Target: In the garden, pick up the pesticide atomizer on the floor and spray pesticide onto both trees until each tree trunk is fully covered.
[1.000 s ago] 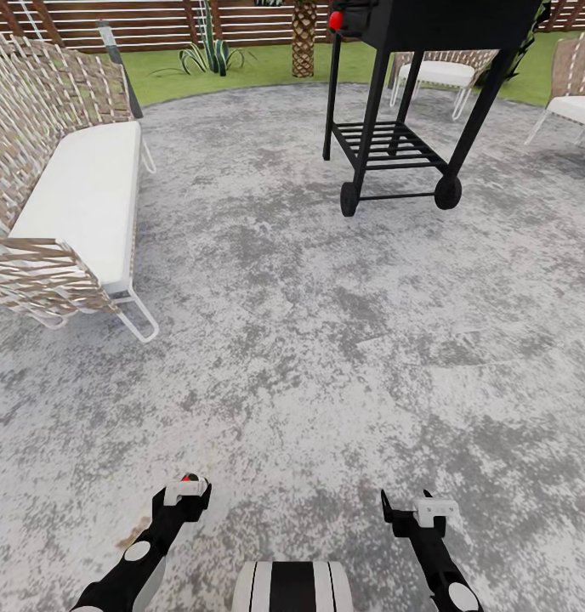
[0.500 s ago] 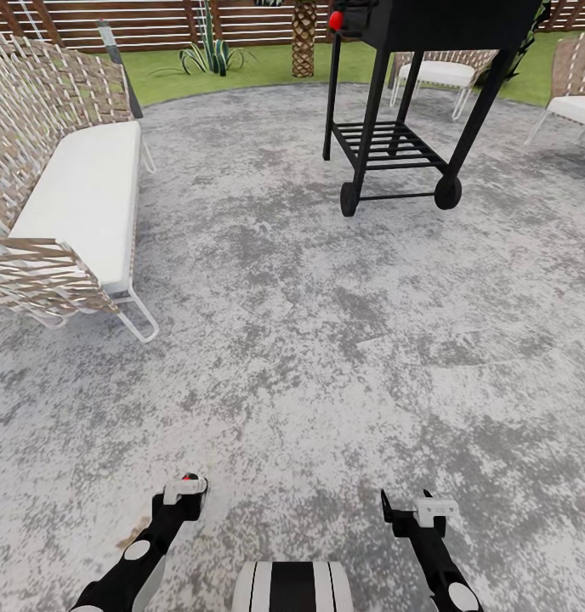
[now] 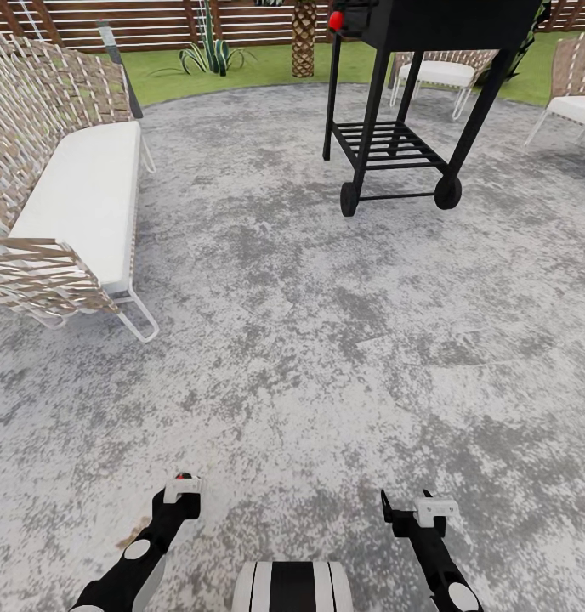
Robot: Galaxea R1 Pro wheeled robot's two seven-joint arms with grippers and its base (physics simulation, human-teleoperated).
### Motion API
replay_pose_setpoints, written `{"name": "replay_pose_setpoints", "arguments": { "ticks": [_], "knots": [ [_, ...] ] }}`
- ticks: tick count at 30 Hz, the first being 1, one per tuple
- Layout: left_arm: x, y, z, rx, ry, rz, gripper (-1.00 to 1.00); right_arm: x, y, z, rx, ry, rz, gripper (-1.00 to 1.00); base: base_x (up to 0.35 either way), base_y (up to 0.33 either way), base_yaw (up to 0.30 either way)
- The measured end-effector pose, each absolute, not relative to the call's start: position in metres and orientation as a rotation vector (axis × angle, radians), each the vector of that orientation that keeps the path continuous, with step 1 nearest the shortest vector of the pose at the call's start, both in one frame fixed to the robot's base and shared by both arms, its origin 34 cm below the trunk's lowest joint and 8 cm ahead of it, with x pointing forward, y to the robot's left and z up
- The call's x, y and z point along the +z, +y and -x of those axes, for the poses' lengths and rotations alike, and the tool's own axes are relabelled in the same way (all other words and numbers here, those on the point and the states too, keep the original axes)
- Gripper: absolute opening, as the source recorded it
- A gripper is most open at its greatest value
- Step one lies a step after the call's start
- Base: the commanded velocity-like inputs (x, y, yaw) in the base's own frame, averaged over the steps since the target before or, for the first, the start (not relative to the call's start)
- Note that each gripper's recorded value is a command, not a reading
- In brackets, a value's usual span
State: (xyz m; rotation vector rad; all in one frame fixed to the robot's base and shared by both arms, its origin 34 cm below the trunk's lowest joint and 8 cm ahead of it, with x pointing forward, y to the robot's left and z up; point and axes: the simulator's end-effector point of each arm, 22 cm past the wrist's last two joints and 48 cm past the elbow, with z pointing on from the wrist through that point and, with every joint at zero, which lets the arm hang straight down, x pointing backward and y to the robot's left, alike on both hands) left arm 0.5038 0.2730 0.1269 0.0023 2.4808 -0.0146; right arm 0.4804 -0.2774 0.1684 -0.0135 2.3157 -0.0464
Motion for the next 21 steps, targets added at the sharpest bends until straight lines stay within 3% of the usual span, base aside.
{"name": "replay_pose_setpoints", "arguments": {
  "ticks": [21],
  "knots": [
    [0.147,0.269,-0.52,-0.021,2.439,-0.008,-1.0,0.188,-0.277,-0.495,-0.046,2.271,0.013,1.0,0.0,0.0,0.0]
  ]
}}
